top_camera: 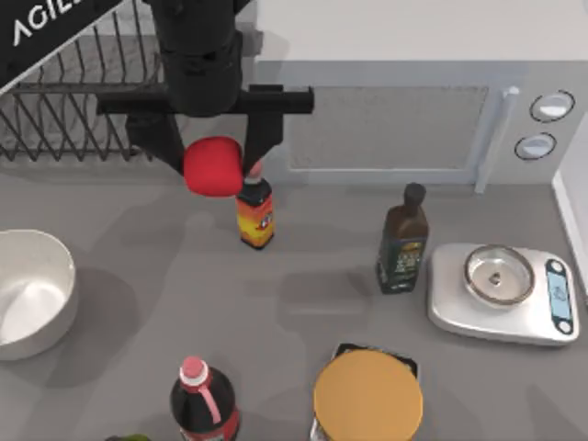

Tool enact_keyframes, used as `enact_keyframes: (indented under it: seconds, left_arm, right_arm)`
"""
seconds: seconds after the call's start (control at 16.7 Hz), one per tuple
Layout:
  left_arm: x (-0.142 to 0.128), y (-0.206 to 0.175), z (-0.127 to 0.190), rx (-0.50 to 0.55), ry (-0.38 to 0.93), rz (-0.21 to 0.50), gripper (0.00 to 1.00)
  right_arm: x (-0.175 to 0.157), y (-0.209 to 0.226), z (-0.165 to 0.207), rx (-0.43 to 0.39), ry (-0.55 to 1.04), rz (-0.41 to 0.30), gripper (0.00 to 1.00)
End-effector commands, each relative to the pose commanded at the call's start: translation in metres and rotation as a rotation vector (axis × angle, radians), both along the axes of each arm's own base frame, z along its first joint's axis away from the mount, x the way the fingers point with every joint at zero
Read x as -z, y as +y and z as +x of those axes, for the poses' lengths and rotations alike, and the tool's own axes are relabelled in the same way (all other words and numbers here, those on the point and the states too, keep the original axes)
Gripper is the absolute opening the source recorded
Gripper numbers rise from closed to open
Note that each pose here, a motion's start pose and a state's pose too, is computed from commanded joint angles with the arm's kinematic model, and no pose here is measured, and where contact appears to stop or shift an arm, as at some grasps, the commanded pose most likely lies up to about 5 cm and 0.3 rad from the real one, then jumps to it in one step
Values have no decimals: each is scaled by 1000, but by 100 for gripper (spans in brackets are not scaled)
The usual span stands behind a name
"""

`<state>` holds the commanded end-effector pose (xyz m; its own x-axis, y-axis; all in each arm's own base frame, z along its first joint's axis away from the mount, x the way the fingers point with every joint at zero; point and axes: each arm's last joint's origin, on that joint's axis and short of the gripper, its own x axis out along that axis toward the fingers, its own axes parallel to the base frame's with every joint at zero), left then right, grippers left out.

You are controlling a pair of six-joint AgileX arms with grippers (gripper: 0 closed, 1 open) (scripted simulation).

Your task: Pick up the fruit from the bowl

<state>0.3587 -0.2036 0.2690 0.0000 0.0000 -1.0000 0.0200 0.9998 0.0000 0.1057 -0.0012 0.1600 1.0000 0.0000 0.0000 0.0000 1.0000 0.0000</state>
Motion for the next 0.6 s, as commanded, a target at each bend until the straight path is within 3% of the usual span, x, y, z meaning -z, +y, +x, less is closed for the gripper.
enact_keyframes:
  seconds: [0.36, 0.6]
  left_arm:
    - [6, 2, -4, 33, 28, 18, 0]
    - [38, 3, -15, 114, 97, 59, 0]
  right_arm:
    - [0, 0, 0, 0, 0, 0, 100]
    - [0, 0, 0, 0, 0, 0, 100]
